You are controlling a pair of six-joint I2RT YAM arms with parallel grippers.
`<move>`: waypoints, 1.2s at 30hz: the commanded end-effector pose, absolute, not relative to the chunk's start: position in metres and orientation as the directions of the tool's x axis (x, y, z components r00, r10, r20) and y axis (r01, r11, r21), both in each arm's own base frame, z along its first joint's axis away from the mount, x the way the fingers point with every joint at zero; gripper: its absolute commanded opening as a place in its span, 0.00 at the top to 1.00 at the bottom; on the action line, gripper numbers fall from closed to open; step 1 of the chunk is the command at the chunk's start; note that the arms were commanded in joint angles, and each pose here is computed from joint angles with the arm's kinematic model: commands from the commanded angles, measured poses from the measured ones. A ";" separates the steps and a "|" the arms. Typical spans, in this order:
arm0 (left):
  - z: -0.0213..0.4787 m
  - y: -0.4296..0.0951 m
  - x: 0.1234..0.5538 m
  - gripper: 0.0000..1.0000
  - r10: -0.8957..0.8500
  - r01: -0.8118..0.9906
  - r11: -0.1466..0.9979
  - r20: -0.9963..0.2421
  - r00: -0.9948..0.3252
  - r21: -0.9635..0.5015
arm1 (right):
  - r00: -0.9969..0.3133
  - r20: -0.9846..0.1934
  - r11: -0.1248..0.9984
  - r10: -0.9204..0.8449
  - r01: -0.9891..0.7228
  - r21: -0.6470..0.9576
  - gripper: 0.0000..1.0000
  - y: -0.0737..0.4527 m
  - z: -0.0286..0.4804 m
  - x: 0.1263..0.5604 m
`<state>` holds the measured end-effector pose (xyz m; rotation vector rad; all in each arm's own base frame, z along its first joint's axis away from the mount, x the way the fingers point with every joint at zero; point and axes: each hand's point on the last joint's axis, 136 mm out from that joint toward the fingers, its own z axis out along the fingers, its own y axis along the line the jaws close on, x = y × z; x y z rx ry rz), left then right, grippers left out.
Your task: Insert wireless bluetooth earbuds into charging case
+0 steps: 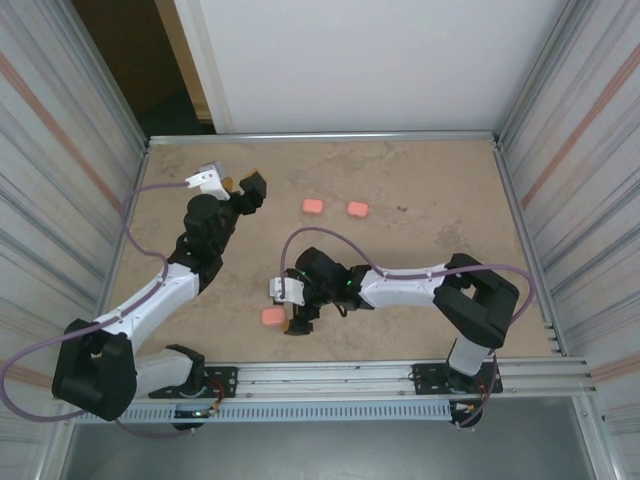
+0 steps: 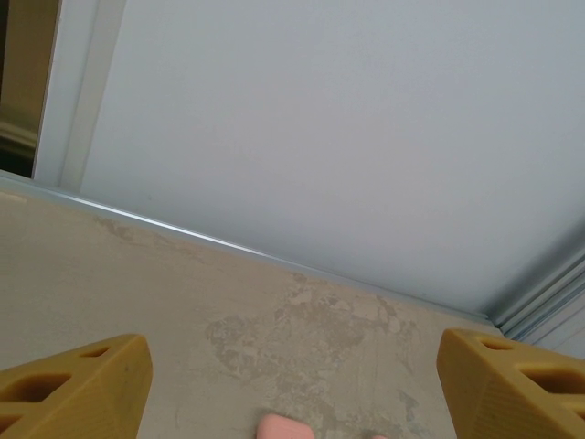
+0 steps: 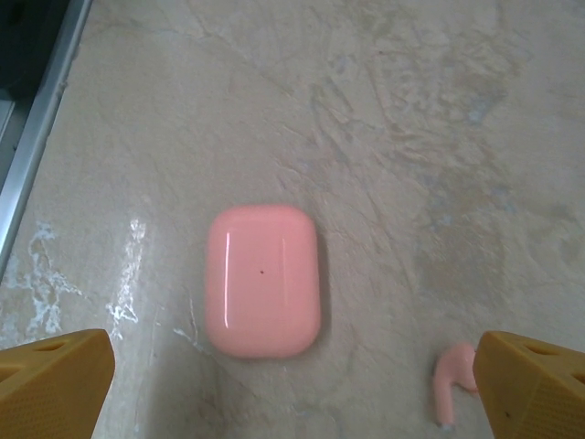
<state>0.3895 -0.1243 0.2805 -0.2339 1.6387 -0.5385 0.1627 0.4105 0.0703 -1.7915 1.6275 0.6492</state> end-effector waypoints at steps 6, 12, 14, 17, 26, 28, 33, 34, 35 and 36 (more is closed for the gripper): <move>0.296 -0.111 0.384 0.19 -0.493 0.145 0.854 -0.866 -0.088 -0.500 | 0.152 -0.669 -0.088 -0.727 -0.988 -0.129 0.00 0.423 0.046 0.160; 0.296 -0.112 0.384 0.18 -0.493 0.145 0.853 -0.865 -0.091 -0.501 | 0.128 -0.646 -0.085 -0.752 -0.992 -0.098 0.06 0.426 0.032 0.160; 0.295 -0.112 0.384 0.18 -0.494 0.144 0.852 -0.865 -0.092 -0.502 | 0.125 -0.644 -0.084 -0.755 -0.992 -0.094 0.09 0.428 0.029 0.160; 0.295 -0.111 0.384 0.18 -0.495 0.142 0.852 -0.864 -0.093 -0.504 | 0.113 -0.628 -0.081 -0.770 -0.994 -0.079 0.17 0.427 0.023 0.160; 0.294 -0.112 0.385 0.18 -0.500 0.142 0.849 -0.861 -0.098 -0.509 | 0.076 -0.590 -0.073 -0.804 -0.997 -0.029 0.40 0.423 0.012 0.158; 0.294 -0.113 0.385 0.18 -0.500 0.145 0.848 -0.860 -0.098 -0.510 | 0.070 -0.584 -0.068 -0.808 -0.997 -0.025 0.46 0.422 0.010 0.158; 0.294 -0.113 0.385 0.18 -0.502 0.148 0.846 -0.859 -0.099 -0.512 | 0.057 -0.589 -0.046 -0.806 -0.998 -0.033 0.57 0.422 0.014 0.163; 0.294 -0.113 0.385 0.18 -0.502 0.148 0.847 -0.859 -0.099 -0.511 | 0.057 -0.592 -0.042 -0.804 -0.998 -0.038 0.58 0.422 0.016 0.164; 0.295 -0.113 0.385 0.19 -0.502 0.149 0.846 -0.859 -0.099 -0.511 | 0.059 -0.599 -0.040 -0.799 -0.998 -0.044 0.59 0.422 0.019 0.165; 0.297 -0.113 0.385 0.18 -0.504 0.153 0.845 -0.858 -0.095 -0.513 | 0.061 -0.609 -0.035 -0.791 -0.998 -0.055 0.59 0.422 0.024 0.168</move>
